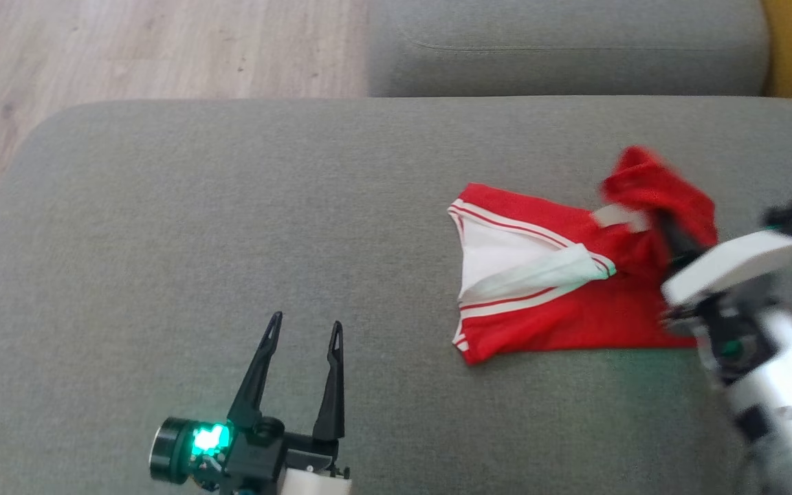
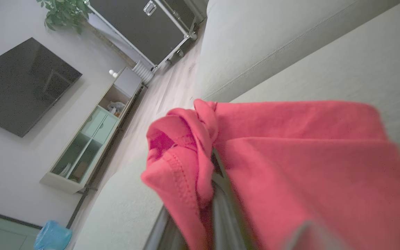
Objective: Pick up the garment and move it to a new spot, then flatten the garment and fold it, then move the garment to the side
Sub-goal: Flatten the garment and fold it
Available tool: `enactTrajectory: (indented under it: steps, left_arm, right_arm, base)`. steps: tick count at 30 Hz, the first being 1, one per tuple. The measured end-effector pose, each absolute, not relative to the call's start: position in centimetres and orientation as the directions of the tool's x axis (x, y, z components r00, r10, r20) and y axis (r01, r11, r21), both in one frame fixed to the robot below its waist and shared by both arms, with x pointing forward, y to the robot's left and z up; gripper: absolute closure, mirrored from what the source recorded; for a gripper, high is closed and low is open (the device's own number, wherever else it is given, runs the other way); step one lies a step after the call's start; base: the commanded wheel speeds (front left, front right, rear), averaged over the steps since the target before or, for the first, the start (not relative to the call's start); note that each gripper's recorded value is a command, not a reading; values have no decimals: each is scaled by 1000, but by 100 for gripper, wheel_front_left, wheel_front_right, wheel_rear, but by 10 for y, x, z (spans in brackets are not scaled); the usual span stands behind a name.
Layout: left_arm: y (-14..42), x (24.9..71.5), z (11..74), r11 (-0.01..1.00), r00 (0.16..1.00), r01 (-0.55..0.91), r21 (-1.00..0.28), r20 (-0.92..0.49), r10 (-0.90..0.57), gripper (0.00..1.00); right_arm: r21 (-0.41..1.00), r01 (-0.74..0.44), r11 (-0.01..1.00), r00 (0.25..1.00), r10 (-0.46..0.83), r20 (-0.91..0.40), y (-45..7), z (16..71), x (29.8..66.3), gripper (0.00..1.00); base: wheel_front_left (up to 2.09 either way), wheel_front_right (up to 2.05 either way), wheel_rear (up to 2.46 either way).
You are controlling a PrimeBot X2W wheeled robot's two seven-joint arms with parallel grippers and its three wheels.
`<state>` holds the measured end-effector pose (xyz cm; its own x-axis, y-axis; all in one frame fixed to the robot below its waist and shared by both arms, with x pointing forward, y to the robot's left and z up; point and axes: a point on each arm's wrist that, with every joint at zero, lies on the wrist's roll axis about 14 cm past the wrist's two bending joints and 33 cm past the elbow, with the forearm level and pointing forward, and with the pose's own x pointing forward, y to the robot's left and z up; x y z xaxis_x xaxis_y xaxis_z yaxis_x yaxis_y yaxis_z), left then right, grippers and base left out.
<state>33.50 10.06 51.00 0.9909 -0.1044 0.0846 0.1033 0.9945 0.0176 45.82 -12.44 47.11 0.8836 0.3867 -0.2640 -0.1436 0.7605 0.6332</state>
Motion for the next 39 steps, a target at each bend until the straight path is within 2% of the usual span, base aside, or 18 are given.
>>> enactTrajectory:
  steps: [6, 13, 14, 15, 16, 19, 26, 30, 34, 39]
  left_arm:
    - [106, 332, 508, 996, 993, 87, 11, 78, -88, 0]
    - [109, 330, 508, 997, 994, 75, 11, 77, -75, 0]
    - [109, 330, 508, 997, 994, 75, 9, 76, -76, 0]
    - [109, 329, 508, 997, 994, 74, 9, 76, -74, 0]
    - [109, 329, 508, 997, 994, 73, 7, 77, -73, 0]
    - [109, 327, 509, 997, 994, 76, 3, 80, -76, 0]
    - [113, 316, 506, 998, 995, 65, -2, 74, -65, 0]
    - [117, 312, 505, 999, 996, 53, -8, 73, -52, 0]
    - [119, 312, 510, 999, 995, 48, -18, 90, -46, 0]
    - [123, 306, 510, 999, 995, 36, -21, 94, -34, 0]
  right_arm:
    - [658, -191, 728, 837, 471, -278, -54, 454, 447, 100]
    - [652, -232, 722, 793, 528, -302, -6, 444, 436, 100]
    - [650, -238, 722, 790, 533, -303, -3, 444, 435, 89]
    - [647, -242, 723, 787, 536, -305, -2, 444, 434, 23]
    - [643, -243, 726, 786, 536, -307, -2, 443, 434, 0]
    - [638, -273, 720, 784, 551, -286, 4, 450, 431, 0]
    - [644, -362, 674, 832, 546, -104, 7, 493, 420, 0]
    - [521, -399, 755, 876, 481, -26, -34, 504, 412, 0]
    - [458, -379, 804, 913, 405, 46, -82, 514, 396, 0]
    - [320, -323, 891, 945, 323, 57, -136, 511, 368, 0]
  base:
    - [0, 0, 0]
    - [0, 0, 0]
    - [0, 0, 0]
    - [0, 0, 0]
    - [0, 0, 0]
    - [0, 0, 0]
    - [0, 0, 0]
    - [0, 0, 0]
    - [0, 0, 0]
    - [0, 0, 0]
